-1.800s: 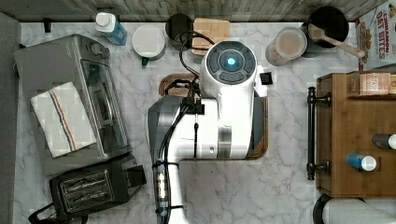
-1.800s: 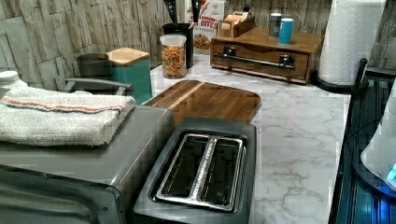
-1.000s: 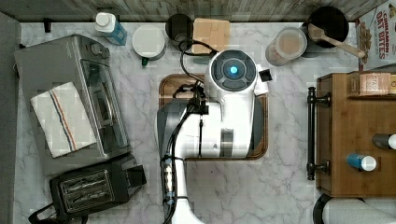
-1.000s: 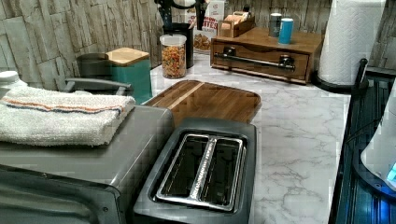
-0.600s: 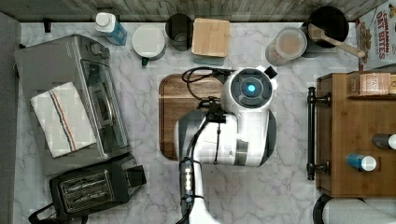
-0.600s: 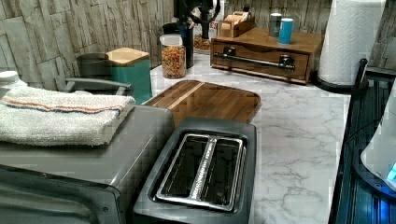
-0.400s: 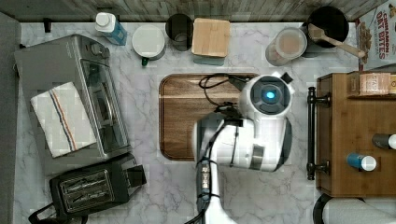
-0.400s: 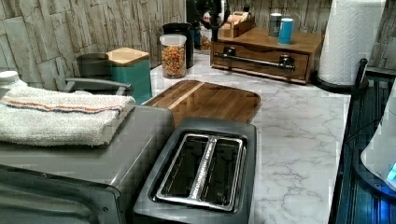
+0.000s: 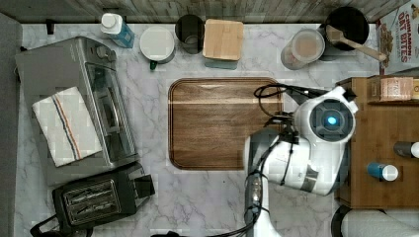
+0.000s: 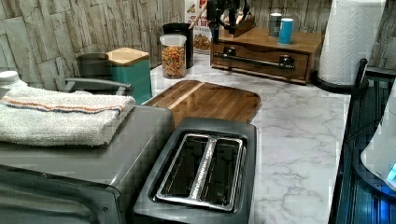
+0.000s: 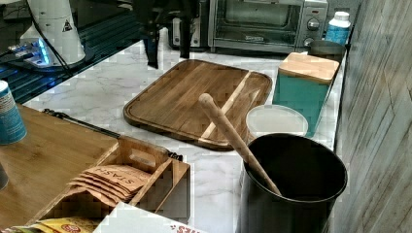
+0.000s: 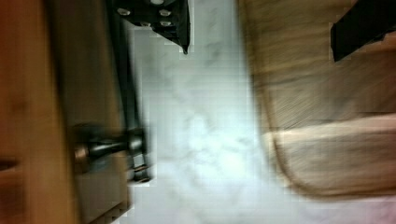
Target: Open the drawer.
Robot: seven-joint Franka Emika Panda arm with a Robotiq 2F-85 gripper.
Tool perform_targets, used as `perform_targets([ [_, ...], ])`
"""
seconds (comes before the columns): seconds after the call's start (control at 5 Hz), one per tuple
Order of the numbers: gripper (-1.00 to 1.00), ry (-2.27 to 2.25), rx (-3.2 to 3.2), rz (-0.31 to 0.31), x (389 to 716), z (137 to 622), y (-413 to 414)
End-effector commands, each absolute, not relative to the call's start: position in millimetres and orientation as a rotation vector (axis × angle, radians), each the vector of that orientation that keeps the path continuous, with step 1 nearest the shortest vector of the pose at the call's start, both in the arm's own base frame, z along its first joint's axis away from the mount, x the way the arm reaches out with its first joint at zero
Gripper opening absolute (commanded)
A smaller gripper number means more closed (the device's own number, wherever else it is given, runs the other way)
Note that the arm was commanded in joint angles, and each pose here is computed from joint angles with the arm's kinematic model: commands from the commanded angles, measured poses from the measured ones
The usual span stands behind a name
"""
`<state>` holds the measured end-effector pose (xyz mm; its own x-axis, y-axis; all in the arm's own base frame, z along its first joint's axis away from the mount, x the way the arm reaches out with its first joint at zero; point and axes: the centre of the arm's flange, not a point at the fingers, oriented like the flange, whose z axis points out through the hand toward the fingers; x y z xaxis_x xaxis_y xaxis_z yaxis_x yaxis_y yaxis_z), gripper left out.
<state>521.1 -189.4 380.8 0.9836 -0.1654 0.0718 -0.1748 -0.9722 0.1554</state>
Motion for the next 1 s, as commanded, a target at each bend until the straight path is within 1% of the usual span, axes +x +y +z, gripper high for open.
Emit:
perform_targets([
  [0.2, 1.0, -0.106, 2.92, 0.148, 511.4, 368.3, -242.8],
  [0.6, 1.0, -0.153, 2.962, 0.154, 497.8, 335.1, -265.1],
  [0.8, 1.0, -0.194, 2.924, 0.133, 494.4, 316.2, -265.2],
  [1.0, 1.0, -0.176, 2.937, 0.167, 488.7, 299.3, -276.5],
])
